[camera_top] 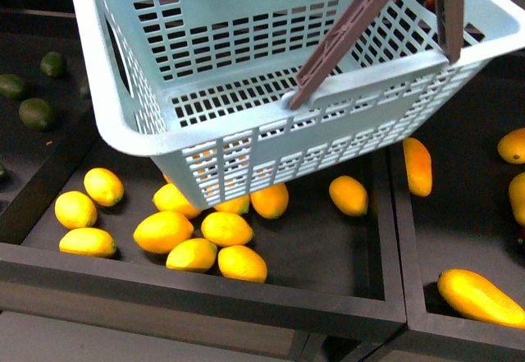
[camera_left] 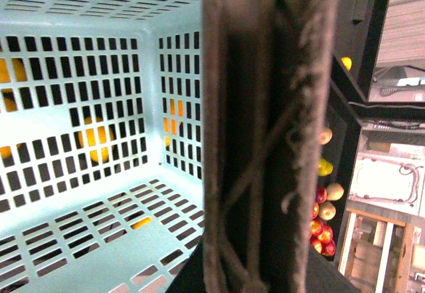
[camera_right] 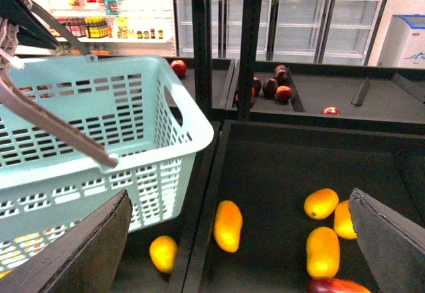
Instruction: Pick mango and avocado into basket
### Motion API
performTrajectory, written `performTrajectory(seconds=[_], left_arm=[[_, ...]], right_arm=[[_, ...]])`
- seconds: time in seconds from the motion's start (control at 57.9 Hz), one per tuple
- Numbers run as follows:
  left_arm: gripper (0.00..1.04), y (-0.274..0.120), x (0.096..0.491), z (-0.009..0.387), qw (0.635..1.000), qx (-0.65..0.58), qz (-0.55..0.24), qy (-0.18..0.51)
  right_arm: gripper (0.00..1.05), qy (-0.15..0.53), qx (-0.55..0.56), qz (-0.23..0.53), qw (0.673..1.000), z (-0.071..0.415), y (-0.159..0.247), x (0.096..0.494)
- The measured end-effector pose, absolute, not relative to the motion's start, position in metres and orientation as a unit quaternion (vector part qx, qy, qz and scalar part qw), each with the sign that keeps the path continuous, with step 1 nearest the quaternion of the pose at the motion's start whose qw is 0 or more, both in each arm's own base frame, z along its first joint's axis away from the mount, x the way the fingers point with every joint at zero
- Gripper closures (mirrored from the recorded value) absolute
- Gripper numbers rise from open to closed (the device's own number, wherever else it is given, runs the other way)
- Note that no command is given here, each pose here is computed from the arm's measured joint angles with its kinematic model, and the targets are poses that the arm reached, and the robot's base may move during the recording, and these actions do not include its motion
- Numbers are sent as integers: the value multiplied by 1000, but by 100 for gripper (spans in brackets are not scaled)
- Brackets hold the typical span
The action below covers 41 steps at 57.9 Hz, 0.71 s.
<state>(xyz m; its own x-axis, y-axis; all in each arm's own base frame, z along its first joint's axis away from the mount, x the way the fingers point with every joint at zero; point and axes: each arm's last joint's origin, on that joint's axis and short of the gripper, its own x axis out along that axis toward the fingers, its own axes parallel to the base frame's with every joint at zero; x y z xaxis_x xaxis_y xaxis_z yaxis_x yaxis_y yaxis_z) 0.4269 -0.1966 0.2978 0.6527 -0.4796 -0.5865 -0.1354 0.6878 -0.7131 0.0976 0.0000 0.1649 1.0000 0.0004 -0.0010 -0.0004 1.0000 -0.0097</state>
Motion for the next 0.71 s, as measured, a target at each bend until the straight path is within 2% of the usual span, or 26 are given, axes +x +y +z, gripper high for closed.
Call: performTrajectory(seconds=[0.156, 0.657, 0.709], left_arm=[[99, -208, 414, 292, 821, -373, -117, 416], [99, -208, 414, 294, 823, -374, -121, 410], [99, -208, 414, 294, 823, -373, -121, 410]], right_arm=[[8, 0, -5, 0, 1000, 165, 0, 98], [8, 0, -5, 0, 1000, 165, 0, 98], [8, 41, 10, 24, 999, 165, 0, 98]])
